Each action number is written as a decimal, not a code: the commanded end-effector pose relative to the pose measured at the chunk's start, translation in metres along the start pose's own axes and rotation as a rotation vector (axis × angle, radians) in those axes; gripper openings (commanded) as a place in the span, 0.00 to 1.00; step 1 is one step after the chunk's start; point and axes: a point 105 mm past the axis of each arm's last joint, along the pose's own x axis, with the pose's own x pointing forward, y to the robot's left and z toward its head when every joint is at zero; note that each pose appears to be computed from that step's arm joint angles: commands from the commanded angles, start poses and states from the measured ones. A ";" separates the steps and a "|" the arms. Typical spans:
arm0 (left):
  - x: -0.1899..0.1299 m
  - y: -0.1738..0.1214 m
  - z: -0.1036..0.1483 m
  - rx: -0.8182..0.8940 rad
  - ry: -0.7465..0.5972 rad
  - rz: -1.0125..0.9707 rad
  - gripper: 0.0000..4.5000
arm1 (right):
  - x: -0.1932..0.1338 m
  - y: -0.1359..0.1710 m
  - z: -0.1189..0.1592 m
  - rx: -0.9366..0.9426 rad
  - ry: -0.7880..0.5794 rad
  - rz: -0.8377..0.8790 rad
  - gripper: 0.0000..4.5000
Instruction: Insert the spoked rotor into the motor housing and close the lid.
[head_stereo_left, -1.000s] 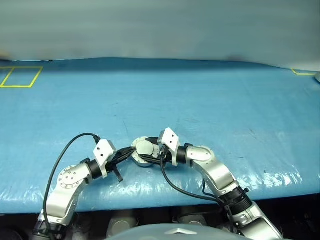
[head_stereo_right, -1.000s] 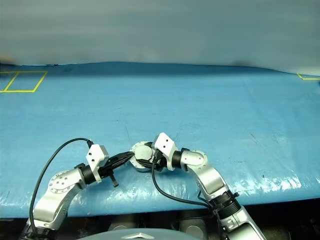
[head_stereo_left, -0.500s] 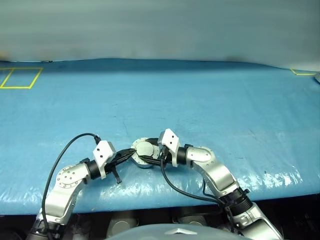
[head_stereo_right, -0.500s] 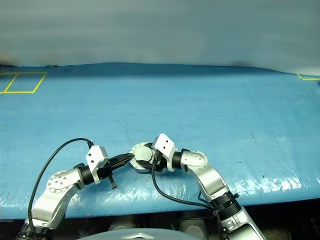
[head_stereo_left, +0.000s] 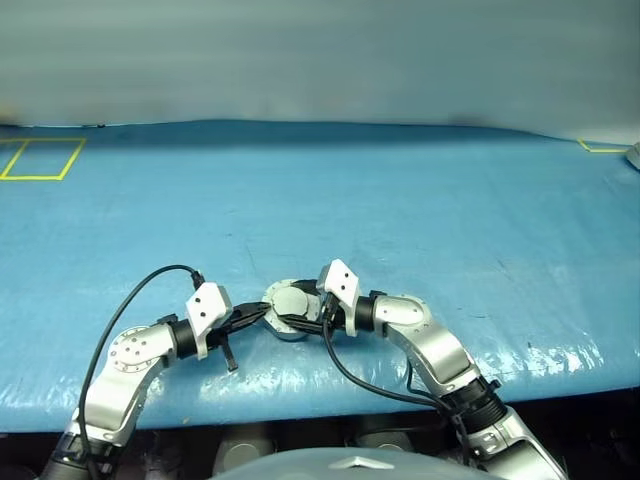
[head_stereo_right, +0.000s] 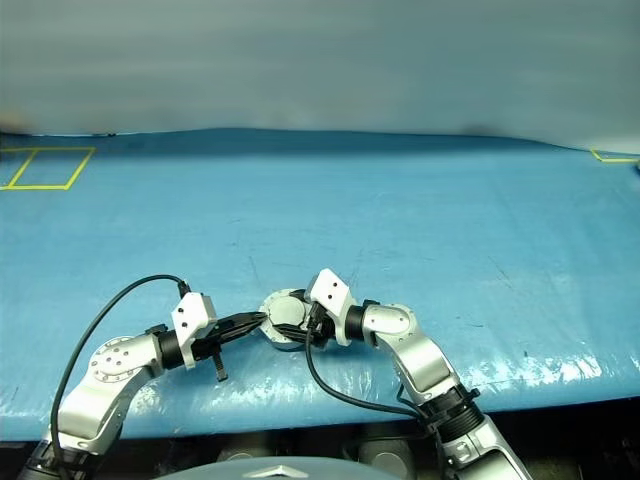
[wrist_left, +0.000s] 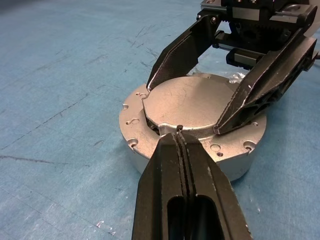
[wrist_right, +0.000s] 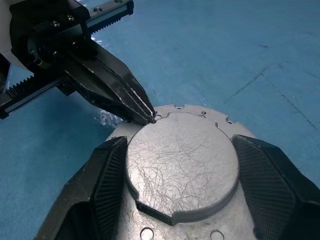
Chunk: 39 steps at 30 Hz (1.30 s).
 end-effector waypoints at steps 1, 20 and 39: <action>0.000 -0.016 -0.042 -0.098 0.149 -0.040 0.00 | -0.001 0.002 0.001 -0.016 -0.027 -0.005 1.00; -0.001 -0.016 -0.038 -0.091 0.129 -0.033 0.00 | -0.044 -0.027 0.024 0.698 -0.324 -0.068 1.00; -0.005 -0.014 -0.045 -0.097 0.136 -0.025 0.00 | -0.045 0.005 -0.025 0.929 -0.151 -0.013 1.00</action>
